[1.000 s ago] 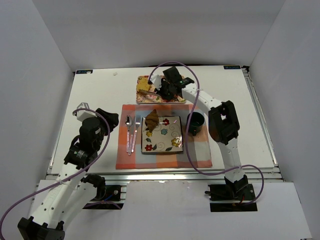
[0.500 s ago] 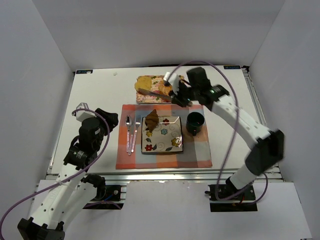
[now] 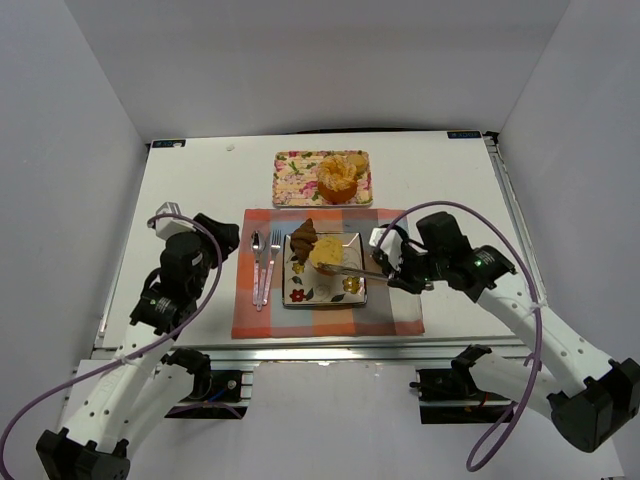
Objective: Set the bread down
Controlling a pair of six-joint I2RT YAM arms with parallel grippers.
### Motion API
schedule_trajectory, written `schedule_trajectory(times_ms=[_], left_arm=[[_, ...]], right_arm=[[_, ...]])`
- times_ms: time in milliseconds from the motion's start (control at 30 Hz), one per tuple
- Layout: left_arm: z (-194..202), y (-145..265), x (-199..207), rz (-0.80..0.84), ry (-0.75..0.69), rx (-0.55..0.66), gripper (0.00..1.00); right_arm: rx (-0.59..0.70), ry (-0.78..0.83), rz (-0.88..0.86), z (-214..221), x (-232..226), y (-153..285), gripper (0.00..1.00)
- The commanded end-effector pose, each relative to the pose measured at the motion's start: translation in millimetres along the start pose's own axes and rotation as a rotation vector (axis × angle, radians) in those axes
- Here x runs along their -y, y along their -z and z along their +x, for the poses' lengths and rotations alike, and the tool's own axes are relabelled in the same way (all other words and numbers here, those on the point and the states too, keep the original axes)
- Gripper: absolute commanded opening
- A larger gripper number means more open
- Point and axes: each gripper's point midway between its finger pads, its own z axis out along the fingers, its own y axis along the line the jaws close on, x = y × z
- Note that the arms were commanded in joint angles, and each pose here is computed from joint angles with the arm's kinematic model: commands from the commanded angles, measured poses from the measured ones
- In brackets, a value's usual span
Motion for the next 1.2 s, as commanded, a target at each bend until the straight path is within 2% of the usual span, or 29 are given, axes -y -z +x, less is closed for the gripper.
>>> schedule_trajectory(times_ms=[0,133,300,367,400,467,767,833,900,1033,1167], left_arm=[[-3,-2,9,0.035,-0.008,0.005,0.7],[-3,-3,10,0.038,-0.002,0.006,0.7],[-6,1,7,0.032,0.004,0.019,0.7],[-7,3,6,0.031,0.01,0.026,0.7],[-7,3,5,0.028,0.011,0.025,0.7],[-6,4,4,0.026,0.015,0.025,0.7],[-7,-1,9,0.029,-0.005,0.016,0.7],[-7,-3,11,0.034,-0.007,0.014,0.7],[-7,-4,13,0.038,-0.007,0.01,0.7],[-7,-6,15,0.046,-0.006,0.008,0.7],[-7,-6,15,0.044,-0.012,0.007,0.7]], right_arm=[[-0.024,0.023,0.025,10,2,0,0.14],[-0.049,0.033,0.014,16,4,-9,0.23],[-0.079,0.049,-0.011,19,6,-15,0.41],[-0.063,0.053,-0.018,12,6,-13,0.46],[-0.048,0.058,-0.017,7,7,-11,0.51],[-0.009,0.064,-0.019,-3,6,-7,0.52],[0.213,0.011,0.102,-80,30,31,0.44],[0.239,-0.026,0.189,-90,48,39,0.37],[0.256,-0.13,0.308,-89,75,47,0.22],[0.264,-0.353,0.488,-54,130,60,0.0],[0.193,-0.596,0.644,18,185,74,0.0]])
